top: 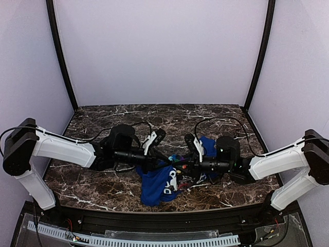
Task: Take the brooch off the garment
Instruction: Open the brooch on the crumpled clothing.
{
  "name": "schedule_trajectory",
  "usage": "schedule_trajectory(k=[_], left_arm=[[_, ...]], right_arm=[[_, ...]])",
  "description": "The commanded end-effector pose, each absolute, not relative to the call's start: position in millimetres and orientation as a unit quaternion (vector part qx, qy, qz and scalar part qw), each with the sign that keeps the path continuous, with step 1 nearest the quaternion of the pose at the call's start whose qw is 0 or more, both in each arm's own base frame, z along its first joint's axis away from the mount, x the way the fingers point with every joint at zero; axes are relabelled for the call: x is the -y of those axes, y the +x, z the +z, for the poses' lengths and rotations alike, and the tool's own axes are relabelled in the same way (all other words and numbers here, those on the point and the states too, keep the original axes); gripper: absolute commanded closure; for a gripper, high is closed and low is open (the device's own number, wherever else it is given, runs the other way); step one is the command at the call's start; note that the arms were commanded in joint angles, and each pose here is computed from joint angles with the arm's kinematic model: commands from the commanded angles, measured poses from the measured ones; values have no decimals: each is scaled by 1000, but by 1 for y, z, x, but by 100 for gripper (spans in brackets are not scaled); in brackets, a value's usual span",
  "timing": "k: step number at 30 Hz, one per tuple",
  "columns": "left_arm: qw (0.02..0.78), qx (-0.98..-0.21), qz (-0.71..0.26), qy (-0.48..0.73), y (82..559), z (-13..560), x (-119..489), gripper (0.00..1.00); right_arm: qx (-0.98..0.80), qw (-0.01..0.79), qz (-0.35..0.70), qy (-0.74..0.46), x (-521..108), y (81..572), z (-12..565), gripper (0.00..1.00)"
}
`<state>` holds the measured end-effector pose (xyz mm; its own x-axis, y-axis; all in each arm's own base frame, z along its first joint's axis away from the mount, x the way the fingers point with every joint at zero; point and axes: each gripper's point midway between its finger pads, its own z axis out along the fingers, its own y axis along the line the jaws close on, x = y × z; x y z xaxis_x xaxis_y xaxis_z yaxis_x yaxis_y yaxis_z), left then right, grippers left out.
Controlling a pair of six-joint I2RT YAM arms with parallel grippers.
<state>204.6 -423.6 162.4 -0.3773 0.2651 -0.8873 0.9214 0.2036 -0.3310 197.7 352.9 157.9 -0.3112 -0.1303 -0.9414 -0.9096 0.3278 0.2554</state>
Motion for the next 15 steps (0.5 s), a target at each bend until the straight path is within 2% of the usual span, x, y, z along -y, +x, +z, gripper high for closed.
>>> schedule_trajectory(k=[1, 15], left_arm=[[368, -673, -472, 434, 203, 182, 428, 99], [364, -661, -475, 452, 196, 183, 426, 99]], right_arm=[[-689, 458, 422, -371, -355, 208, 159, 80], [-690, 448, 429, -373, -357, 206, 159, 92]])
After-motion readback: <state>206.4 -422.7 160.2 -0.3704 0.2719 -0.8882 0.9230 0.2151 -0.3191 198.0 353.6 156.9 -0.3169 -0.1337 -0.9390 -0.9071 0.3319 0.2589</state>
